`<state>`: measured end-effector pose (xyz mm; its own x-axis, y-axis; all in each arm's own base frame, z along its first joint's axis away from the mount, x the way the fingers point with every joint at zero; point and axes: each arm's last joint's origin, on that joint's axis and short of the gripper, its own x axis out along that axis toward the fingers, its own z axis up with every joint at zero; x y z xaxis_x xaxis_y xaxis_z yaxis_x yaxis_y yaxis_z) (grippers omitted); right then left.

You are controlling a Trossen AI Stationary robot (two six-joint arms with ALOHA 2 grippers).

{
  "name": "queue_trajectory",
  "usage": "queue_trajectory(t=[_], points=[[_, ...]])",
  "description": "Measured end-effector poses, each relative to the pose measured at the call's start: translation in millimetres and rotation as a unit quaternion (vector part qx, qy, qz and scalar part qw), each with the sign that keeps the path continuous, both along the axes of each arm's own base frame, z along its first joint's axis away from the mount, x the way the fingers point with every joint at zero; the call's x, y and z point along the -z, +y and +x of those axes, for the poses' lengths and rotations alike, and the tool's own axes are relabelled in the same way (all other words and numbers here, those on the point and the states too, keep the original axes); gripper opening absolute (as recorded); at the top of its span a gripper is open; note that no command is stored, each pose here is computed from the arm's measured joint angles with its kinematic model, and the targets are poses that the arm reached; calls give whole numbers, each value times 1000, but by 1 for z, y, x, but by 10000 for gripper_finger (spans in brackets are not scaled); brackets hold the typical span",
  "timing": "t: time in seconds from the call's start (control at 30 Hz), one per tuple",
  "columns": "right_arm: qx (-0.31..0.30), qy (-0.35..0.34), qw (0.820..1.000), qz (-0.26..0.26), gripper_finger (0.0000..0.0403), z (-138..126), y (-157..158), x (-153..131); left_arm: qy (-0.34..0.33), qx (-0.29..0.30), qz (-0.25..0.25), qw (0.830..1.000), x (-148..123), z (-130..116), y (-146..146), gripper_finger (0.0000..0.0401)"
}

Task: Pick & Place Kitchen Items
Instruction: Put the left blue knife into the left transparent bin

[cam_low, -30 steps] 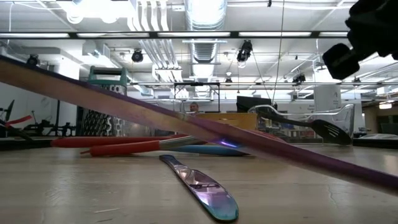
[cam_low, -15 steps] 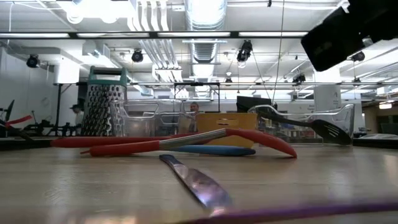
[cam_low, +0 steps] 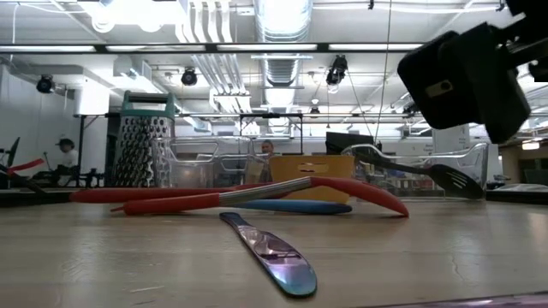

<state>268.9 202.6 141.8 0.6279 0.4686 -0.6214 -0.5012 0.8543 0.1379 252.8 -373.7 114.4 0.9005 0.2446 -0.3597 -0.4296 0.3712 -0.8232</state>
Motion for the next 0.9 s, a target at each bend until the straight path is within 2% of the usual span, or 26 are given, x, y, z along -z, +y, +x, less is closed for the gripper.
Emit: queue_trajectory(t=[0.23,0.6,0.77,0.9], points=[[2,8,1000,-30,256,8,21,17,8,14,19,1000,-2,1,-2,3],[24,19,998,-62,222,14,41,43,12,19,40,999,-3,2,-2,8],[26,19,997,-63,199,19,45,49,10,18,42,999,-3,2,-2,12],[25,23,997,-65,162,18,45,50,10,17,41,999,-4,2,-2,17]])
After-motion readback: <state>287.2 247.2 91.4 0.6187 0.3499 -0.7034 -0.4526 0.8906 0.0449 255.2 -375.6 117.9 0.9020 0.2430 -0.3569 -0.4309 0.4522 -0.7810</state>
